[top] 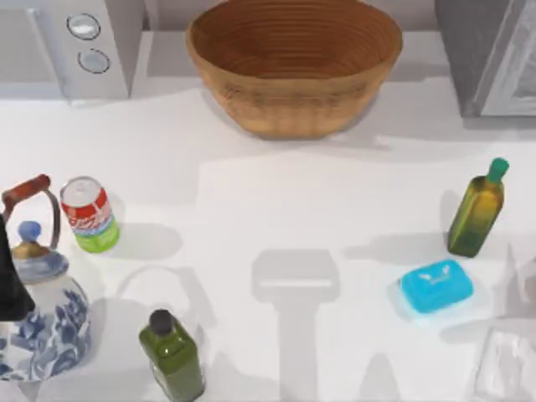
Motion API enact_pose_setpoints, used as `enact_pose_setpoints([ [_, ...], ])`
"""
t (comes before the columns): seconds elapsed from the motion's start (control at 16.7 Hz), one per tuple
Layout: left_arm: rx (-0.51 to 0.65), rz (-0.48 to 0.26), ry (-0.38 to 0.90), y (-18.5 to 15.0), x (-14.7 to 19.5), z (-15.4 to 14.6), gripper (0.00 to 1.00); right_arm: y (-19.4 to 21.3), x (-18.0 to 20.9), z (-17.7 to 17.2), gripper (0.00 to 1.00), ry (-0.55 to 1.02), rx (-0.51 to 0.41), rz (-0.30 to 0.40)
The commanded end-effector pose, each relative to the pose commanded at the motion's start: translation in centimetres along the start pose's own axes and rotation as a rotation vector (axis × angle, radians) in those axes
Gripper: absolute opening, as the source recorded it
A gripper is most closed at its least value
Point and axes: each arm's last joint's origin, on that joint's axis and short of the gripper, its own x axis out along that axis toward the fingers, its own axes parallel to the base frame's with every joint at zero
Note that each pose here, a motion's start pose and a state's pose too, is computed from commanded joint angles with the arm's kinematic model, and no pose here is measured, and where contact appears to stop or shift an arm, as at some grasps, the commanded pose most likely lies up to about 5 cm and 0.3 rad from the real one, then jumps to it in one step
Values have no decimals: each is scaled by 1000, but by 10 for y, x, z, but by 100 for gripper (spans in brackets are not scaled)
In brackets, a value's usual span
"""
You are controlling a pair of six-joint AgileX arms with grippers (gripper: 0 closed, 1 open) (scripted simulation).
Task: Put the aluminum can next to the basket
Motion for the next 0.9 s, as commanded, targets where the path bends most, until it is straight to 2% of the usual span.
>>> enact_pose_setpoints([
  [0.24, 7, -10, 26, -1, 0, 5, 100, 0, 0, 0, 100, 0, 0, 0],
  [0.42, 40, -50, 136, -5, 1, 27, 100, 0, 0, 0, 100, 0, 0, 0],
  [0.66, 130, -144, 393, -14, 18, 75, 100, 0, 0, 0, 100, 0, 0, 0],
  [0.9, 267, -261, 717, -29, 69, 121, 100, 0, 0, 0, 100, 0, 0, 0],
])
